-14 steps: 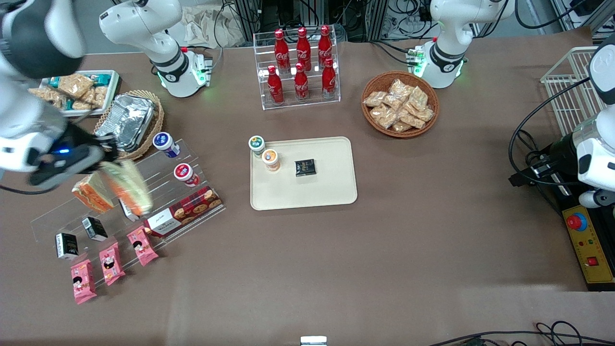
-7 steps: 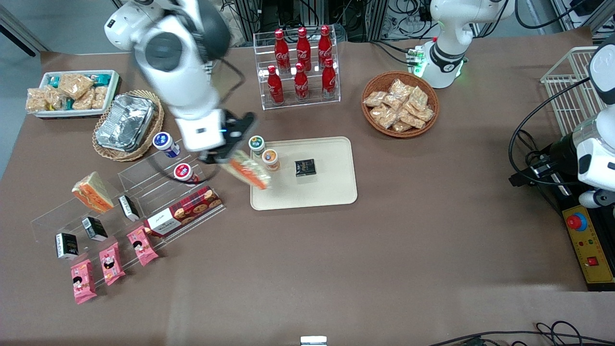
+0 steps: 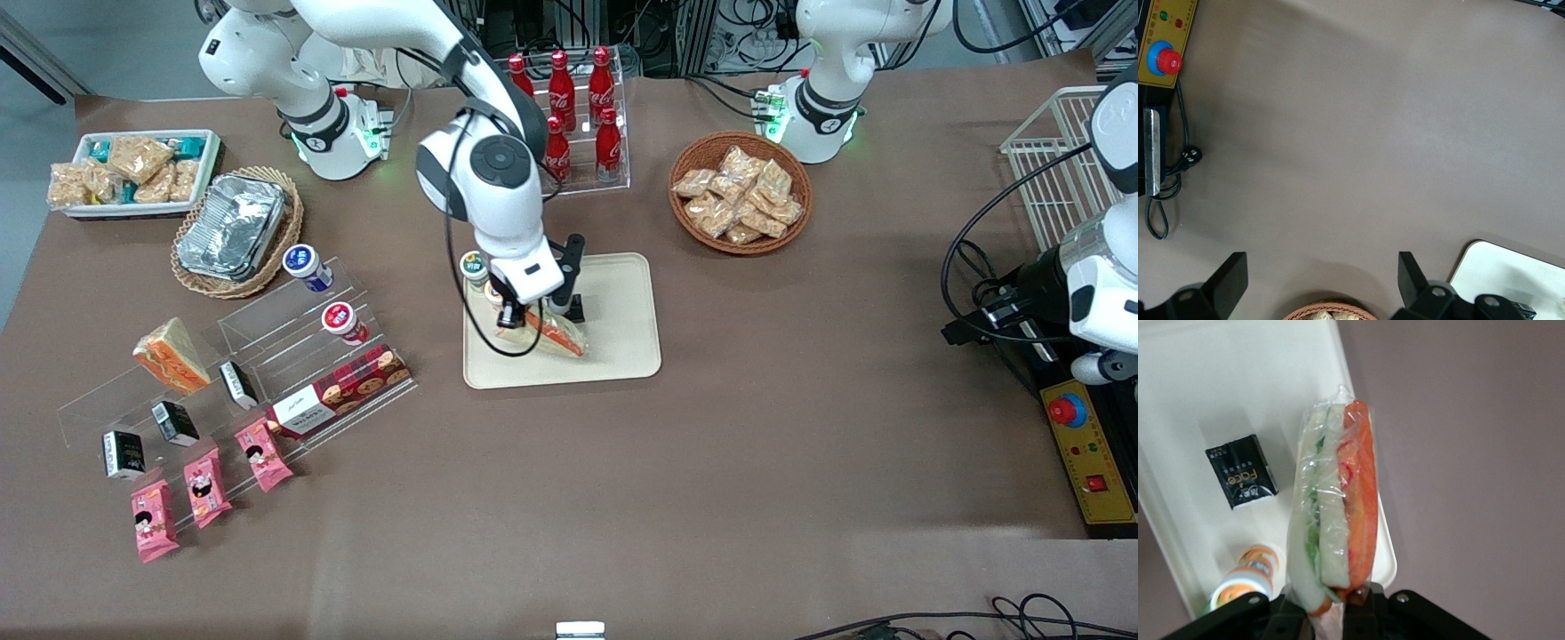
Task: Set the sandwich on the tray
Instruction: 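Carry the sandwich with the right gripper over to the cream tray, then lower the sandwich onto the tray beside the black box and open the right gripper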
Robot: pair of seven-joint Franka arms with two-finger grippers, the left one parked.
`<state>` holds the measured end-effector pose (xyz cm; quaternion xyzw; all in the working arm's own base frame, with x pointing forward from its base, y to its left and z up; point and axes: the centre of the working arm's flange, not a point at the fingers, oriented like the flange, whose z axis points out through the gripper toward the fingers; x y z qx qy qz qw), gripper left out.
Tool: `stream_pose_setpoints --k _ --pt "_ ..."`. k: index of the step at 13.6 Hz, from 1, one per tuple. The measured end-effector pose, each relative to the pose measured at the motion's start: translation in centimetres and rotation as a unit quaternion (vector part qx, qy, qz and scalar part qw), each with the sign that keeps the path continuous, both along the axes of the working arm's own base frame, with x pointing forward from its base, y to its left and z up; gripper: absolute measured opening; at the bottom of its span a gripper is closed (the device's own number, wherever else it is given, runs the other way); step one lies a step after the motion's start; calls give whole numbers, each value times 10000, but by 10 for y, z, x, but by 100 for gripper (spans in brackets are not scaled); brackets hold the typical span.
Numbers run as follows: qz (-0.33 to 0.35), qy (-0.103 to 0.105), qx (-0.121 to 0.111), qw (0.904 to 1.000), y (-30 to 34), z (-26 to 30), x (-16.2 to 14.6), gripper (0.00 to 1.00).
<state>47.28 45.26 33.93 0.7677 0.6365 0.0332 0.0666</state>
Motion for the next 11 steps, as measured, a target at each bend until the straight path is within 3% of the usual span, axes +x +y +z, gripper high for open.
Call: stream_pose_setpoints --k 3,6,11 --pt "623 146 -105 9979 10 -31 -6 15" --pt "1174 366 66 9924 5 -64 3 15" --pt "1295 271 22 9912 2 -101 10 15"
